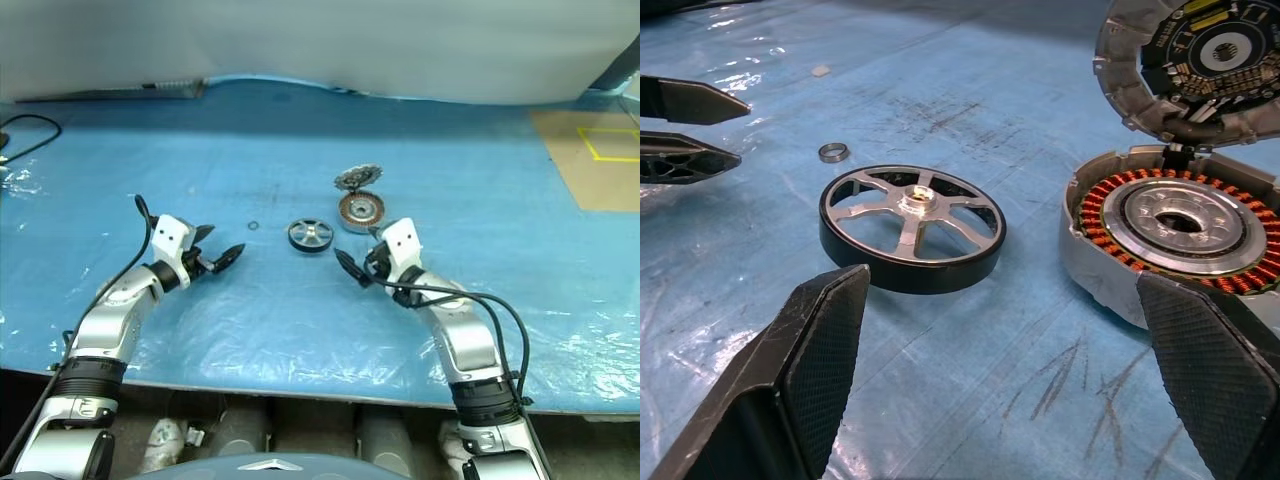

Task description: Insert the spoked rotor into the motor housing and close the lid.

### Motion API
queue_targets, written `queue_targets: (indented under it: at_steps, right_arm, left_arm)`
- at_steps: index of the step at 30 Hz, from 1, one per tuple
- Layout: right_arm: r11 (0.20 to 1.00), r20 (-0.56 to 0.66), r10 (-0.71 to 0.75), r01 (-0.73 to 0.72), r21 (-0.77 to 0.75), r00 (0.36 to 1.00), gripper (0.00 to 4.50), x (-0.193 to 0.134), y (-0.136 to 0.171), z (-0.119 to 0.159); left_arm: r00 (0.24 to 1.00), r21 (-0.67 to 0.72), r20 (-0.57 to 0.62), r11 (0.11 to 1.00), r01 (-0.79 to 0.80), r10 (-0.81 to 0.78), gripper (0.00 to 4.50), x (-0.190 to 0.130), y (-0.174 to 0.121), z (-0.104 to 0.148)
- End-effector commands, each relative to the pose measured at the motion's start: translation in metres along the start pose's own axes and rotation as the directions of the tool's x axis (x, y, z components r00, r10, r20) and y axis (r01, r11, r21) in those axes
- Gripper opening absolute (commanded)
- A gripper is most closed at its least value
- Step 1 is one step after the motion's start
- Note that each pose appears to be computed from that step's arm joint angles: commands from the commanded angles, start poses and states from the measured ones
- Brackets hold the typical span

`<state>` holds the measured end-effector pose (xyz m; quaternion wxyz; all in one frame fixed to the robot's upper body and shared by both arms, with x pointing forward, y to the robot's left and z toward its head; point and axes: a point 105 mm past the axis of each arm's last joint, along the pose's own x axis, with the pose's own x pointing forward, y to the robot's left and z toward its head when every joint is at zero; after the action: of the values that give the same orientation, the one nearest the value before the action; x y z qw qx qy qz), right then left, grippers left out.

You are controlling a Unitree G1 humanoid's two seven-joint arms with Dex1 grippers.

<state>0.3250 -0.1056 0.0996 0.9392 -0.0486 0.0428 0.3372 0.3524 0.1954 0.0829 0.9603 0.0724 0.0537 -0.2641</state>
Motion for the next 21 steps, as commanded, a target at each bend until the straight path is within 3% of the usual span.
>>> queue_targets:
  at_steps: [1,21]
  right_arm:
    - [0.999,0.048,0.014,-0.012,-0.036,0.999,4.5,-0.0009,0.0034,0.0124]
    - [0.997,0.054,0.011,-0.006,-0.082,0.998,4.5,0.0008,0.0041,0.0125]
  left_arm:
    - [0.999,0.02,0.037,1.0,-0.007,0.006,4.47,-0.0003,0.0036,0.011]
    - [0.999,-0.009,0.045,1.0,-0.008,0.008,4.47,0.0046,0.0003,0.0073]
